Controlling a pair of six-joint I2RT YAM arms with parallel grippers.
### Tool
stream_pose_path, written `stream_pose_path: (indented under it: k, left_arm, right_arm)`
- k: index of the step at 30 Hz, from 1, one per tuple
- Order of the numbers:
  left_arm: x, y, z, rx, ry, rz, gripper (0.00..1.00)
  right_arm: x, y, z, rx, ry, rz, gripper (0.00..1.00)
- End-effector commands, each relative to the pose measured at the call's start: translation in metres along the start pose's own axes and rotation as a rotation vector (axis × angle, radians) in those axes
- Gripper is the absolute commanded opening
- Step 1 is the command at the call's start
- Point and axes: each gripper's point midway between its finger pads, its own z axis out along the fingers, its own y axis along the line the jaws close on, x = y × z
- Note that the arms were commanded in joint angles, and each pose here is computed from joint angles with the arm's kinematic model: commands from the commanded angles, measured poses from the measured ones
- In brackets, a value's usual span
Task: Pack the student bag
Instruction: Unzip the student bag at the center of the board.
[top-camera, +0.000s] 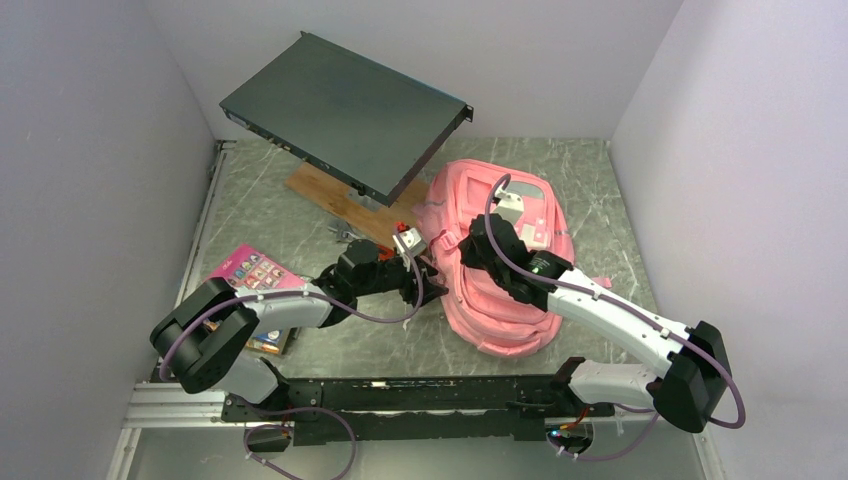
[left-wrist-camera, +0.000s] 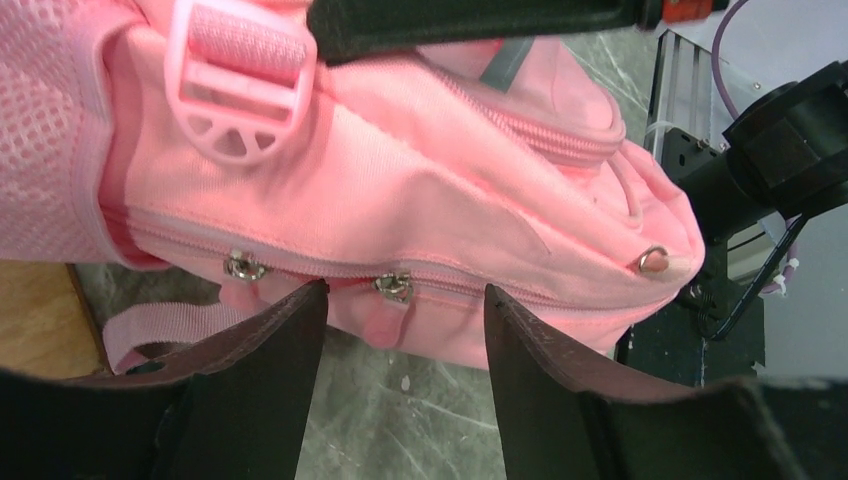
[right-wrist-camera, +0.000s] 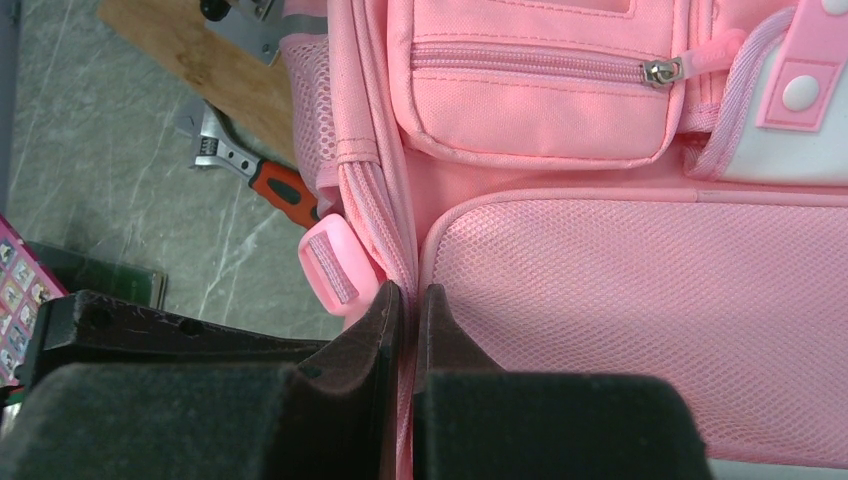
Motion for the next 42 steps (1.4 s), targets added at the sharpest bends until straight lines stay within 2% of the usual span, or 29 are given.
stream_pose_path:
  k: [1, 5, 16, 19, 26, 30, 34, 37, 42]
  left_arm:
    - [-0.002, -0.009, -0.007, 0.029, -0.036, -0.016, 0.65]
    - [0.0, -0.006, -0.008, 0.012, -0.037, -0.011, 0.66]
    - [-0.007, -0.008, 0.01, 0.054, -0.045, -0.024, 0.57]
    - [-0.008, -0.009, 0.012, 0.061, -0.043, -0.024, 0.48]
    - [-0.005, -0.013, 0.011, 0.078, -0.013, -0.065, 0.11]
    - [0.0, -0.026, 0.005, 0.124, 0.016, -0.12, 0.0]
    - [0.015, -0.041, -0.003, 0.189, 0.087, -0.193, 0.0]
    - [0.018, -0.061, -0.013, 0.284, 0.077, -0.235, 0.0]
    - [0.03, -0.081, -0.012, 0.328, 0.124, -0.226, 0.0]
  right_arm:
    - [-0.058, 0.047, -0.017, -0.151, -0.146, 0.119, 0.0]
    - [-0.057, 0.048, -0.017, -0.156, -0.142, 0.122, 0.0]
    - [-0.053, 0.048, -0.015, -0.155, -0.132, 0.135, 0.0]
    - [-0.053, 0.05, -0.014, -0.16, -0.127, 0.146, 0.0]
    - [-0.056, 0.042, -0.01, -0.109, -0.155, 0.217, 0.0]
    - [-0.064, 0.033, -0.007, -0.07, -0.22, 0.304, 0.0]
    - [-0.076, 0.029, -0.009, -0.094, -0.317, 0.382, 0.0]
    - [-0.088, 0.027, -0.012, -0.069, -0.357, 0.418, 0.0]
    - [-0.108, 0.03, -0.013, -0.083, -0.448, 0.477, 0.0]
